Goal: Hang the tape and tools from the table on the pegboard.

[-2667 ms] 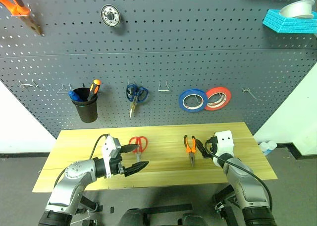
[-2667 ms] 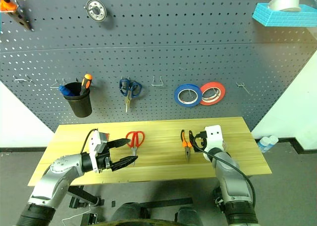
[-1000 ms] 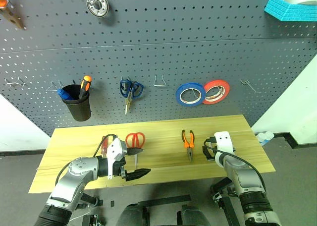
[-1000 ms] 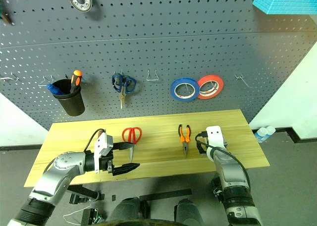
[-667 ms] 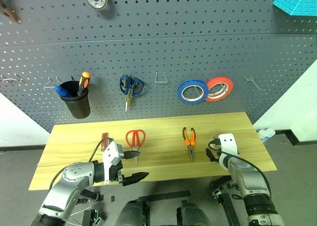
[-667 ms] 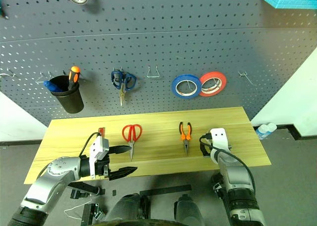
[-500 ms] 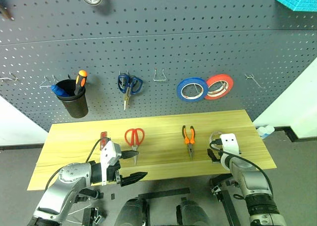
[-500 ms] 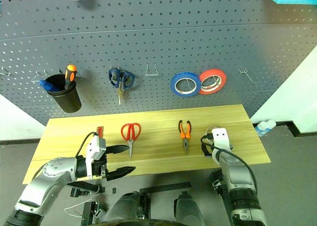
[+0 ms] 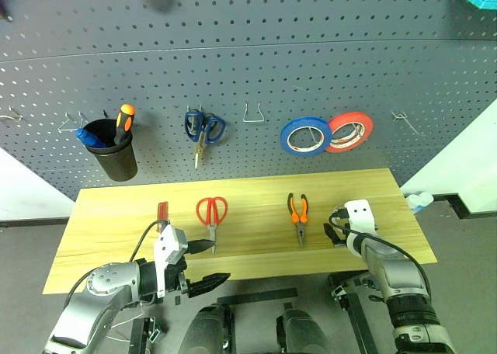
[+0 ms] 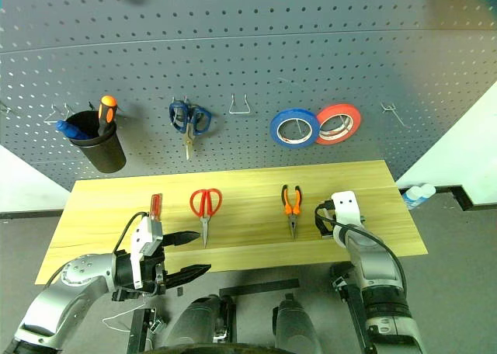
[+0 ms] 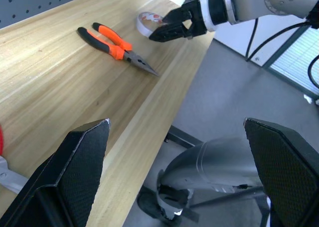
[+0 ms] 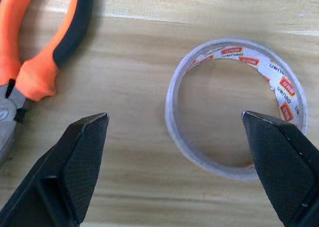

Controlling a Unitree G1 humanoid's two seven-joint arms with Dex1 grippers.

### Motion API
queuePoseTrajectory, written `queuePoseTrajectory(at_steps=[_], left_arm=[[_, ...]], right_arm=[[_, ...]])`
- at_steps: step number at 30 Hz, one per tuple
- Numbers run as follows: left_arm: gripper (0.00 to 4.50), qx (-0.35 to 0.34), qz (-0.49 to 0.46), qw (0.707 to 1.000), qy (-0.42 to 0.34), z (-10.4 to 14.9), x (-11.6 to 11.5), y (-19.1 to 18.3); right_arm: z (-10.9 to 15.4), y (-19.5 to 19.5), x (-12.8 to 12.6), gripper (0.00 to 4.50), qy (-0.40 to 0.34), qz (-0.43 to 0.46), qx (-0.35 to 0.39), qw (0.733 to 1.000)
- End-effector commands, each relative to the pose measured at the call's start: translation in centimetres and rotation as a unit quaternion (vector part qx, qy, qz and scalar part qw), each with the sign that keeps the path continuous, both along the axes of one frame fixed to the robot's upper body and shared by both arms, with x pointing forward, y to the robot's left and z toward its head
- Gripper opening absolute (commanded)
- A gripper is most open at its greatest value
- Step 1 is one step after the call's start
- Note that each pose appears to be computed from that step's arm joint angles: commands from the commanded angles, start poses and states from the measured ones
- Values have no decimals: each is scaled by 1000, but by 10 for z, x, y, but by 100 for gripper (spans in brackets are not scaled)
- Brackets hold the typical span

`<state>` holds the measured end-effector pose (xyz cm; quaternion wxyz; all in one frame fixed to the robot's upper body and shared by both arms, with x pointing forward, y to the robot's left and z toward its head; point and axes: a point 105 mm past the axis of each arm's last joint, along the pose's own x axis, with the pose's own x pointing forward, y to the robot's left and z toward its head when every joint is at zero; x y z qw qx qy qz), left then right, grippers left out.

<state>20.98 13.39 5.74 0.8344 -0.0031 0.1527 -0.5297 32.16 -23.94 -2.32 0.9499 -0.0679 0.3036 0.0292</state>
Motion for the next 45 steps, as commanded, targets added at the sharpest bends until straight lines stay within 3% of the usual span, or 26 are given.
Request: queuePoseTrajectory(at_steps=[1, 19, 24, 34, 45], left_arm=[[450, -8, -4, 1000, -14, 10, -3, -2], [450, -15, -2, 1000, 2, 14, -18, -7], [450, -16, 1, 1000, 1, 14, -18, -8], [450, -16, 9, 1000, -2, 15, -15, -7], [450, -18, 13, 1000, -8, 13, -7, -7]], right_arm=[[2, -5, 3, 447, -1, 2, -9, 1000], [-16, -2, 6, 447, 36, 22, 1, 999], [-14, -2, 10, 337, 30, 22, 0, 999], [-13, -4, 11, 14, 28, 23, -2, 999], [1, -6, 12, 6, 10, 24, -1, 1000]])
